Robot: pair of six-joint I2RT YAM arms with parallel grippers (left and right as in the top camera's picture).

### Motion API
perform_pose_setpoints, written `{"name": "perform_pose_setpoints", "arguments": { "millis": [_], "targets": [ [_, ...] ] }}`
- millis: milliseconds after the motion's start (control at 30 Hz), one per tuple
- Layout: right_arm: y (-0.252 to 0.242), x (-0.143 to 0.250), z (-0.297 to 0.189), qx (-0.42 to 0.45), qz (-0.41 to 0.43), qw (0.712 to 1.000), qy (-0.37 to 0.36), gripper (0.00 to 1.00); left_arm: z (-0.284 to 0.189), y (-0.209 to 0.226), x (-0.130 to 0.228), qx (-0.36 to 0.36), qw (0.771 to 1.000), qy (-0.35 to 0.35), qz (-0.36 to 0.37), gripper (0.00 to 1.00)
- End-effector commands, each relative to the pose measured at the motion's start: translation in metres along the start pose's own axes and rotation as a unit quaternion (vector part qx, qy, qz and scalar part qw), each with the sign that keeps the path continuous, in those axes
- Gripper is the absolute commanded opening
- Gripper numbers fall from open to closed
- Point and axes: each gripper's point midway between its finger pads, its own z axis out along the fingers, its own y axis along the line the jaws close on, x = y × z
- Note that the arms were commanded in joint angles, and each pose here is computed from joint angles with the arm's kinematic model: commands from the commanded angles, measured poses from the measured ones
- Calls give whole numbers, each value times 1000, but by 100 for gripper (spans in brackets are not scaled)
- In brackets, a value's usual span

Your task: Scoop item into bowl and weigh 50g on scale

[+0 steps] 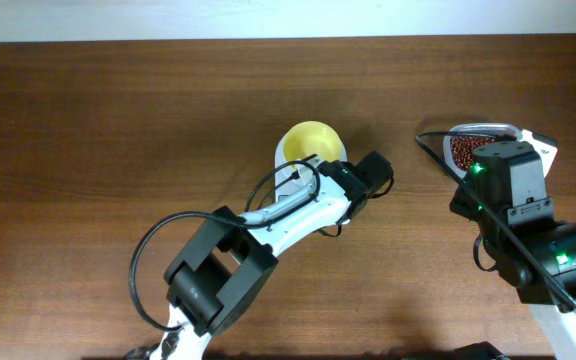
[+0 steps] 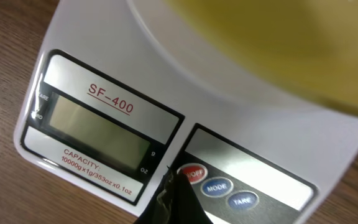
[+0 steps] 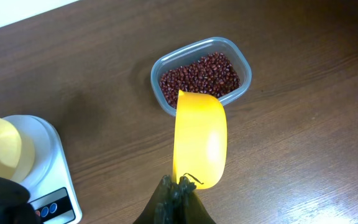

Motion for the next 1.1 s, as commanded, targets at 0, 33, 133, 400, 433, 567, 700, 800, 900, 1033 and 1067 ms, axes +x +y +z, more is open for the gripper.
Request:
{"name": "perform_pose_setpoints", "arguments": {
  "millis": [0, 33, 133, 400, 433, 567, 700, 800, 900, 1033, 1067],
  "targets": [
    [-2, -12, -10, 0, 11, 1000, -23, 4, -36, -3, -19, 40, 999, -20, -3, 0],
    [-2, -12, -10, 0, 11, 1000, -23, 4, -43, -3, -25, 46, 998, -31, -5, 0],
    [-2, -12, -10, 0, 11, 1000, -23, 4, -56, -3, -32, 58, 997, -43, -12, 0],
    [-4, -6, -9, 5, 5, 1000, -11, 4, -56, -2, -32, 56, 998, -41, -11, 0],
    [-5, -5, -9, 5, 4, 1000, -10, 4, -56, -2, -32, 56, 998, -41, -11, 0],
    [-6, -4, -9, 8, 3, 1000, -8, 4, -56, 1, -39, 47, 997, -64, 1, 0],
    [-11, -7, -3, 36, -5, 999, -12, 4, -59, 6, -72, 35, 990, -137, -21, 0],
    [-9, -3, 10, 54, -17, 998, 3, 4, -51, 16, -92, 29, 990, -131, -51, 0],
    [-3, 0, 25, 64, -26, 997, 20, 4, -44, 24, -111, 27, 988, -130, -78, 0],
    [2, -4, 29, 60, -22, 998, 13, 4, -39, 20, -107, 42, 991, -98, -85, 0],
    [2, -5, 28, 59, -21, 998, 11, 4, -38, 19, -106, 43, 991, -95, -85, 0]
  ]
}}
